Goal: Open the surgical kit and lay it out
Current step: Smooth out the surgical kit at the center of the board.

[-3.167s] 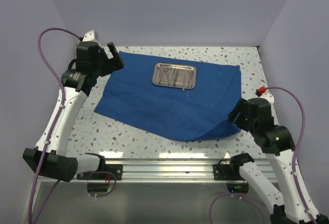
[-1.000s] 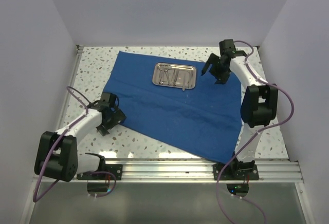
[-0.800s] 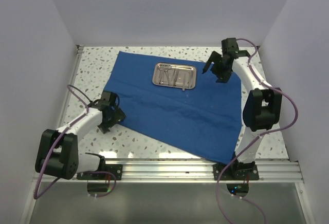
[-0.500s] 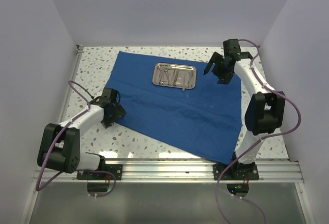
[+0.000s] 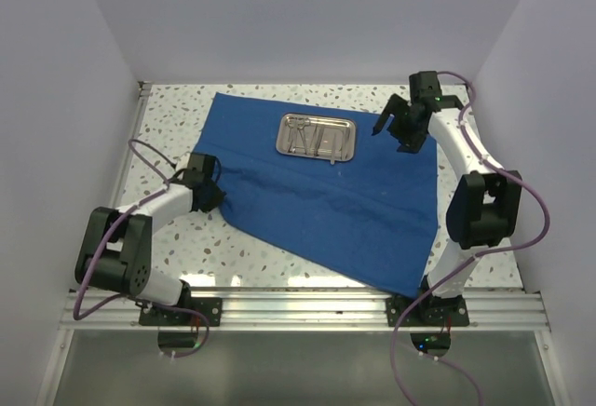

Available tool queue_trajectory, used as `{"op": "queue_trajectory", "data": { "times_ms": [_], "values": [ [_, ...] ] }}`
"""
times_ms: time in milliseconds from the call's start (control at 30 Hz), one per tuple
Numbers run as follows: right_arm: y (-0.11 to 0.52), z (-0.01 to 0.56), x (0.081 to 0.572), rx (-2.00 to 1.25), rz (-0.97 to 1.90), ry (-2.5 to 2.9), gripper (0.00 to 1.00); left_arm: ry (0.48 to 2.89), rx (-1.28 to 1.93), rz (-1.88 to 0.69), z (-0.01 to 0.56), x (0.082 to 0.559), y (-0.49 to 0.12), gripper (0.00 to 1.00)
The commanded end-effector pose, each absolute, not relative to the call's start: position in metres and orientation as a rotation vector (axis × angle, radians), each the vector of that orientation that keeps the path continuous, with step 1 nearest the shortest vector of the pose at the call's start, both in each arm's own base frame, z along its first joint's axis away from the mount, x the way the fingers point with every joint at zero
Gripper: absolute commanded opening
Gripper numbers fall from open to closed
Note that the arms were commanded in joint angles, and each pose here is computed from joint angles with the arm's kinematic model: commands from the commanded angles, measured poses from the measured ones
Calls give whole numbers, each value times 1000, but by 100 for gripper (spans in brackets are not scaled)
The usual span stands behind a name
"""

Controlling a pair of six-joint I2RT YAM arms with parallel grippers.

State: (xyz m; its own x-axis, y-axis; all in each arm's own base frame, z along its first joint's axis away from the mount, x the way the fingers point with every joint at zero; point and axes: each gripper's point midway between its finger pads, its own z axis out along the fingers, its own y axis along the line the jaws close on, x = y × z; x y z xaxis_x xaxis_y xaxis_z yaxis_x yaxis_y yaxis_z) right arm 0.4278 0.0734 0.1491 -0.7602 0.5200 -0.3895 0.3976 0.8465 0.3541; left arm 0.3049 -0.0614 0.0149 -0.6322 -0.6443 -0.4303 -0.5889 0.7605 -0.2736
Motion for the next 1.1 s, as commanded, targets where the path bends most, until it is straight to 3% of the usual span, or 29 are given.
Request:
{"op": "queue_trajectory", "data": {
  "times_ms": [0, 333, 833, 967, 1000, 1067],
  "values": [
    [72, 167, 431, 641, 355, 2495, 86, 2582, -925, -143, -1, 264, -66, 0],
    [80, 154, 452, 671, 403, 2502, 86, 2524, -943, -175, 82, 218, -57, 0],
    [79, 146, 460, 712, 419, 2509, 86, 2543, -1020, -207, 132, 134, -47, 0],
    [74, 150, 458, 712, 404, 2504, 86, 2560, -1033, -254, 141, 125, -52, 23],
    [71, 151, 457, 709, 396, 2505, 86, 2565, -1028, -290, 148, 124, -56, 40],
    [67, 153, 454, 710, 379, 2502, 86, 2550, -1019, -340, 160, 128, -61, 56]
  ]
}}
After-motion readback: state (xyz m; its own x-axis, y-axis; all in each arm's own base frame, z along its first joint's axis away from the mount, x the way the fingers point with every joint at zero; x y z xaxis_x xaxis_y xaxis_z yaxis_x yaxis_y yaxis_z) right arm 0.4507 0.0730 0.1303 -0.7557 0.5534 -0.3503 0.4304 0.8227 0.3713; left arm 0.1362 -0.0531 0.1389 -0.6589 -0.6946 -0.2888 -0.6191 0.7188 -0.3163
